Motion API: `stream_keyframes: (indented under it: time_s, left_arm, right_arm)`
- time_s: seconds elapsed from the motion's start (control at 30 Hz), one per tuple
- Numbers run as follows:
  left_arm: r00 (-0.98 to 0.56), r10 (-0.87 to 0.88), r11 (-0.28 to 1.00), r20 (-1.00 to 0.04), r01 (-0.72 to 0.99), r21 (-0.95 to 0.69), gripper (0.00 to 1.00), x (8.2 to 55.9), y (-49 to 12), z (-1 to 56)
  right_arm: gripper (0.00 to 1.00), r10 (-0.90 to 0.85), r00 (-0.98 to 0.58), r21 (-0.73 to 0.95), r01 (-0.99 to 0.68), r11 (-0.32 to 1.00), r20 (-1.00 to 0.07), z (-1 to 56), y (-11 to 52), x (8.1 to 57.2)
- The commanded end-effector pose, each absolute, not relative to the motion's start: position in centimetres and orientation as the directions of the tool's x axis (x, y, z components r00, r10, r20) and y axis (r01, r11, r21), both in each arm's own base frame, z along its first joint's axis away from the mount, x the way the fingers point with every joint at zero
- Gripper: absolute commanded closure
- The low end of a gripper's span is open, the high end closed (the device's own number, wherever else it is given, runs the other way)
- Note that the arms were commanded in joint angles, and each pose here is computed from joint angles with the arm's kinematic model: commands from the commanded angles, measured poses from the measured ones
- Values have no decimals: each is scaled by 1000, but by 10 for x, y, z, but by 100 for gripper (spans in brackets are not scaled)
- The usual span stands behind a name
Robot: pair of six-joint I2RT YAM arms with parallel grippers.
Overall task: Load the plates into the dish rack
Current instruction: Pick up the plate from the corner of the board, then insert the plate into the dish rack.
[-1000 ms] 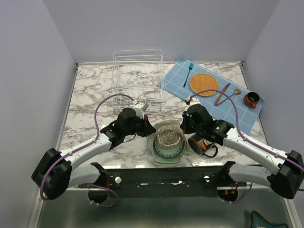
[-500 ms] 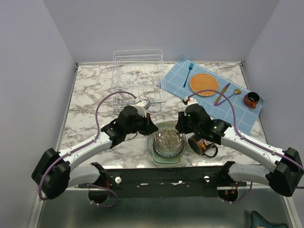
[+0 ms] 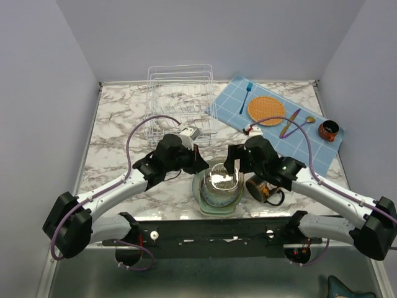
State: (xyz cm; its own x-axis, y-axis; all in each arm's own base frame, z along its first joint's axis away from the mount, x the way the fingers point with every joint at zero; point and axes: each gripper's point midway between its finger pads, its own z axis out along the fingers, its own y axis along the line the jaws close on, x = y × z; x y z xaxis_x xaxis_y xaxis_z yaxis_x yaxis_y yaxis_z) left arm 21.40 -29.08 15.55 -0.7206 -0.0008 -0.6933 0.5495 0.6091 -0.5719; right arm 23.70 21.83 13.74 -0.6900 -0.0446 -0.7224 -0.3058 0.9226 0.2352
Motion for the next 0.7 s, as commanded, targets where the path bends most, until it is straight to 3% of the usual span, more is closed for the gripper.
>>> stream_keyframes:
  time_s: [0.0, 0.17, 0.37, 0.67]
  left_arm:
    - [-693, -11, 542, -721, 602, -587, 100, 213, -304, 190]
    - [-705, -11, 559, -709, 583, -589, 100, 213, -303, 201]
    - [-730, -2, 577, -683, 557, -597, 100, 214, -302, 198]
    - [-773, -53, 517, -632, 520, -680, 100, 203, -309, 216]
  right_arm:
    - [0, 68, -603, 244, -214, 946, -795, 167, 197, 245]
    - [0, 158, -500, 294, -206, 933, -852, 201, 187, 247]
    - [0, 247, -352, 367, -331, 870, -903, 262, 195, 246]
    - [0, 167, -316, 293, -410, 864, -934, 277, 203, 247]
